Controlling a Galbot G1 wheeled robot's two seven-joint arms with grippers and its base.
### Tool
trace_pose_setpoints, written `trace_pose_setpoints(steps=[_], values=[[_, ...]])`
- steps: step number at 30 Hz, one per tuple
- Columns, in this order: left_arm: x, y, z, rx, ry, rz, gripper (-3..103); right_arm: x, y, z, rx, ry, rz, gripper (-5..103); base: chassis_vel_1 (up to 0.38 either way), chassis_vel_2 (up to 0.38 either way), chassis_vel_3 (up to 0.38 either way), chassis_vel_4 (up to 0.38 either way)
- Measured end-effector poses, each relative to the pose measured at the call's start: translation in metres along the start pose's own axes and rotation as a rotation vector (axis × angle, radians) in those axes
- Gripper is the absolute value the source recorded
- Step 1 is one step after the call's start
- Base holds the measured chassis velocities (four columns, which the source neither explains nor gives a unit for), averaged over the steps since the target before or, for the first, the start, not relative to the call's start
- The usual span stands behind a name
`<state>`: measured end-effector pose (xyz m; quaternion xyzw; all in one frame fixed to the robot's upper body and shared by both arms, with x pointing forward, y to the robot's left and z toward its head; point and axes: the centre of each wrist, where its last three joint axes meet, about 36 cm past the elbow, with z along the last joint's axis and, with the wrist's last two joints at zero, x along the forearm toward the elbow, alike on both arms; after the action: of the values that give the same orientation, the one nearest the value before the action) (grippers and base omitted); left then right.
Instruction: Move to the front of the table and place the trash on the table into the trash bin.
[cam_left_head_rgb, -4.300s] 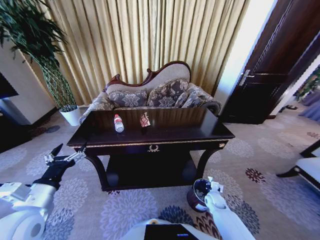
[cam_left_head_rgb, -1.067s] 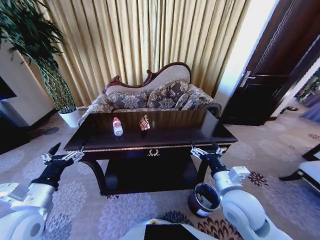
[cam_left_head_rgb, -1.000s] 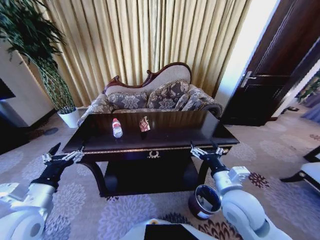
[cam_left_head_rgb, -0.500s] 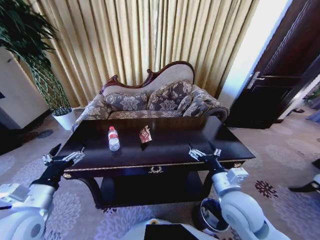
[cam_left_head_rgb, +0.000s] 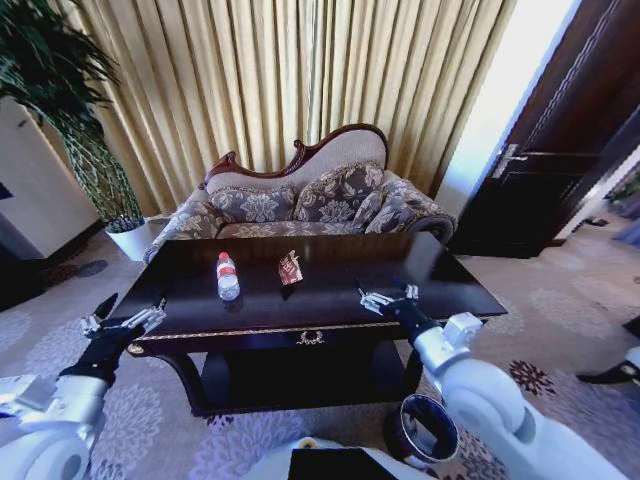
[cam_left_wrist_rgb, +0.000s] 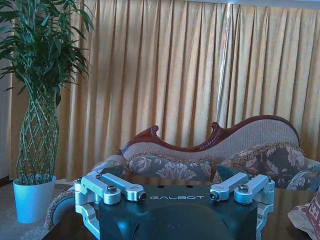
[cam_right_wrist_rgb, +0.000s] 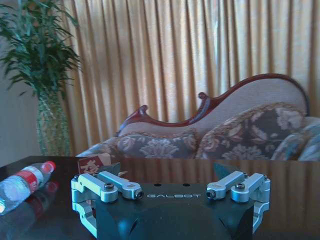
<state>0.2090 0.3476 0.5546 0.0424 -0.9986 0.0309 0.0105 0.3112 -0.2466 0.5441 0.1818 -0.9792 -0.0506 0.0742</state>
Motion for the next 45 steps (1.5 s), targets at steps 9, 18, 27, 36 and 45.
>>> trace_pose_setpoints(steps=[9,18,27,36,45], values=[[0.001,-0.001,0.002,-0.017,-0.013,-0.017,100,-0.062,-0.001,0.021,-0.033,0.095,-0.112,100,0.0,0.0,0.0,0.0],[0.006,-0.001,0.006,-0.032,-0.007,-0.043,100,-0.111,0.022,0.035,-0.065,0.102,-0.185,100,0.0,0.0,0.0,0.0],[0.006,-0.003,0.008,-0.04,-0.003,-0.047,100,-0.151,0.049,0.047,-0.084,0.117,-0.252,100,0.0,0.0,0.0,0.0],[0.006,-0.003,0.009,-0.04,-0.005,-0.05,100,-0.174,0.05,0.057,-0.055,0.138,-0.238,100,0.0,0.0,0.0,0.0],[0.008,-0.005,0.011,-0.04,-0.007,-0.041,100,-0.186,0.042,0.059,-0.023,0.152,-0.214,100,0.0,0.0,0.0,0.0]])
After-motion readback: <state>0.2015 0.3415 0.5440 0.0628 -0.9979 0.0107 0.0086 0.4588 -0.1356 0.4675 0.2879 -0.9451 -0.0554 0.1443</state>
